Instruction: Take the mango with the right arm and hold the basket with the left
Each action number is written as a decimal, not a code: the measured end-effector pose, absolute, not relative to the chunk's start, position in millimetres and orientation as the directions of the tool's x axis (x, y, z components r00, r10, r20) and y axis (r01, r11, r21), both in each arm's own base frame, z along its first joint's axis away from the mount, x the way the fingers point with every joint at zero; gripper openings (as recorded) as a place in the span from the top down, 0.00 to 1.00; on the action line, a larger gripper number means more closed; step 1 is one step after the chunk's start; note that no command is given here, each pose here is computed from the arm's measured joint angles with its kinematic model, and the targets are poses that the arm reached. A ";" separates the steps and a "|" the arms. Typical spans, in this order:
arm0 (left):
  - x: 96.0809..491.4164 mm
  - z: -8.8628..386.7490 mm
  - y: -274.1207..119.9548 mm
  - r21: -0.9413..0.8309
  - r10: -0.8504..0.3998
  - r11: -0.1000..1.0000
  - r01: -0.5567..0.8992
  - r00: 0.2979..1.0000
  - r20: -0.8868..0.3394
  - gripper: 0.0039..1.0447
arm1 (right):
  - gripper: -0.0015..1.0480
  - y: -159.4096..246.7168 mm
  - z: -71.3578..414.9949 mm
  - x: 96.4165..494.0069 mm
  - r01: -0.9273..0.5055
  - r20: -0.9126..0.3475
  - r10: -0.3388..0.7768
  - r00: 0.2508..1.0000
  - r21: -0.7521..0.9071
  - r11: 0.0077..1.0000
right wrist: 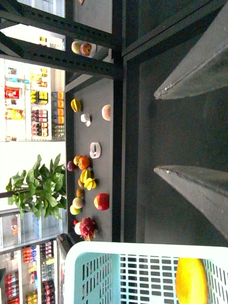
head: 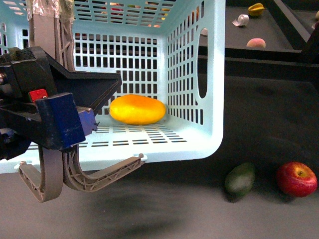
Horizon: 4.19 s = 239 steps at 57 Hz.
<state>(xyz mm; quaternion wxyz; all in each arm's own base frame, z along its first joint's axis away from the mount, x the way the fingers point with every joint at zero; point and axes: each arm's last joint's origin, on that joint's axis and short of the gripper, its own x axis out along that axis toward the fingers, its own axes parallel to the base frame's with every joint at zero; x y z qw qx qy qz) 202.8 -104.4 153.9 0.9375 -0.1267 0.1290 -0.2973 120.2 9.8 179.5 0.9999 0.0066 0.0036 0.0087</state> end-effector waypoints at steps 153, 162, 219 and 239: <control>389.4 117.4 -103.2 -0.855 0.150 0.340 -0.391 0.920 -0.361 0.93 | 0.08 0.2 165.0 97.7 -0.002 0.001 0.002 1.000 0.001 1.000; 404.9 110.6 -94.5 -0.867 0.181 0.275 -0.415 0.908 -0.378 0.93 | 0.08 0.2 165.0 97.7 -0.002 0.001 0.002 1.000 0.001 1.000; 345.5 119.6 -67.0 -0.798 0.209 0.413 -0.439 0.898 -0.386 0.05 | 0.08 0.2 165.0 97.7 -0.002 0.001 0.002 1.000 0.001 1.000; 243.1 156.3 -49.4 -0.771 0.198 0.558 -0.307 0.951 -0.236 0.05 | 0.08 0.2 165.0 97.7 -0.002 0.001 0.002 1.000 0.001 1.000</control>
